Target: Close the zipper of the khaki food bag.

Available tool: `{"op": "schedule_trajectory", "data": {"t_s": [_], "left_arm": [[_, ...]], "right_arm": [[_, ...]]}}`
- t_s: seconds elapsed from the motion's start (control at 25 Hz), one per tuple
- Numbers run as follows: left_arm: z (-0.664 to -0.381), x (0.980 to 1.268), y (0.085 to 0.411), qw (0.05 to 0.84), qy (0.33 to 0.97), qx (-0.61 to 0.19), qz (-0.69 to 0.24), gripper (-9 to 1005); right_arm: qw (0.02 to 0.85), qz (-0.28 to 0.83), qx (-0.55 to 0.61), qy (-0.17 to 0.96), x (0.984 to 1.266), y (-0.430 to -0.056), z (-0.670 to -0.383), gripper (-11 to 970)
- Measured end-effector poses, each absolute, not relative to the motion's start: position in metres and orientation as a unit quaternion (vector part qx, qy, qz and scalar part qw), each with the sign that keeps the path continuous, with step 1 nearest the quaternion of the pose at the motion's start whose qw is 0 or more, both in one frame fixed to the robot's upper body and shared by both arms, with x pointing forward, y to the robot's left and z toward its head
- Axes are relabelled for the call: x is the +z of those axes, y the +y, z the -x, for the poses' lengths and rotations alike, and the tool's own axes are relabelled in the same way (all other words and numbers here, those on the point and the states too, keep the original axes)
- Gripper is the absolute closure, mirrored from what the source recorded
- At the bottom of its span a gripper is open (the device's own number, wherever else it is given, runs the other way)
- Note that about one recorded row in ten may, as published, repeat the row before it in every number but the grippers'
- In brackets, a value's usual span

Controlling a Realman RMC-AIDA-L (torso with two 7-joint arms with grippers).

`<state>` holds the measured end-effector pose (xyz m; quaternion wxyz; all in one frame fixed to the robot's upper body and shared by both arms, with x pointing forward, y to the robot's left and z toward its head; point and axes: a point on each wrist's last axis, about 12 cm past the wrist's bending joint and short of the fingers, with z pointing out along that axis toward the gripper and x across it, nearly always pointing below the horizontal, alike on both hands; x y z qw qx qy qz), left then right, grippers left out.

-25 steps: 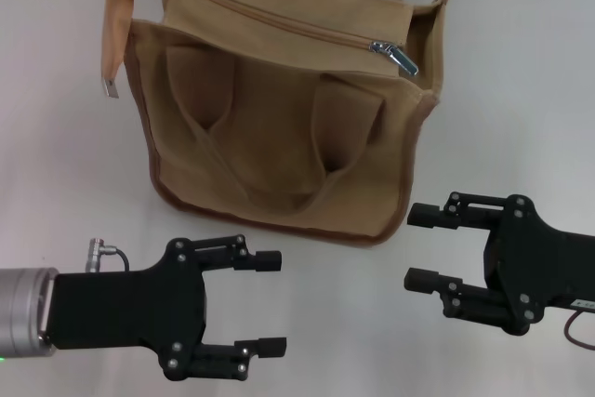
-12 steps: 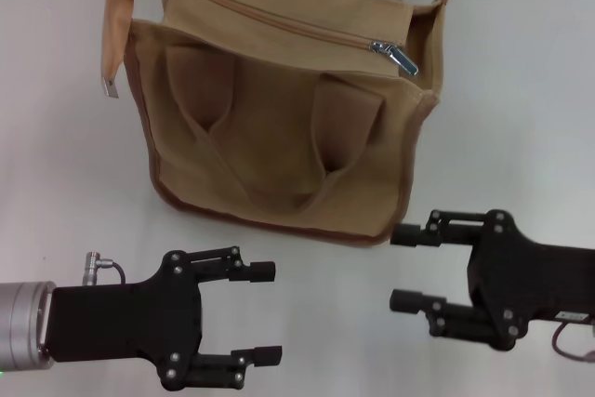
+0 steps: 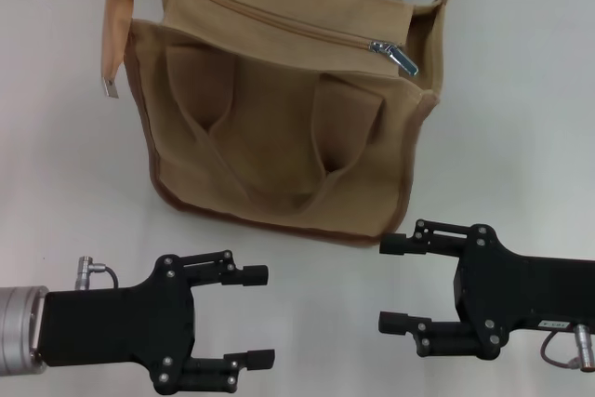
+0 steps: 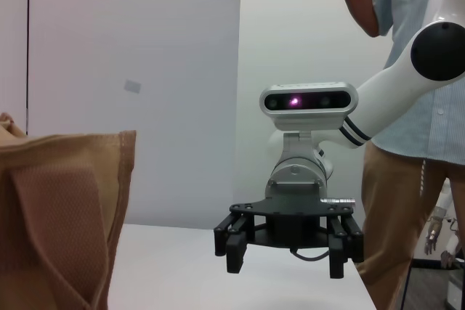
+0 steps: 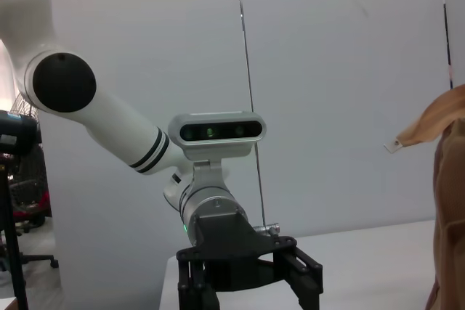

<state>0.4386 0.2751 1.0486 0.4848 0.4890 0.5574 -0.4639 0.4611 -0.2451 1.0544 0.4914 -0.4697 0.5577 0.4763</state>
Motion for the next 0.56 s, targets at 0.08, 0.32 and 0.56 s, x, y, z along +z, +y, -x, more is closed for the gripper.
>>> {"op": "schedule_trajectory", "data": {"t_s": [0.08,0.32,0.56], "left_arm": [[-0.4384,1.0487,0.2755,0.485,0.558,-0.464,-0.489,253],[-0.4386,1.0489,0.2764,0.484,0.558,-0.463,-0.490,253],[-0.4412,1.0495,0.2758,0.485,0.558,-0.460,-0.493,253]], "right_arm": [[0.491,0.470,0.477,0.557,1.0545,-0.2450,-0.4610,242],[0.488,0.474,0.477,0.557,1.0544,-0.2429,-0.4625,218],[0.487,0.475,0.476,0.557,1.0546,-0.2423,-0.4636,218]]}}
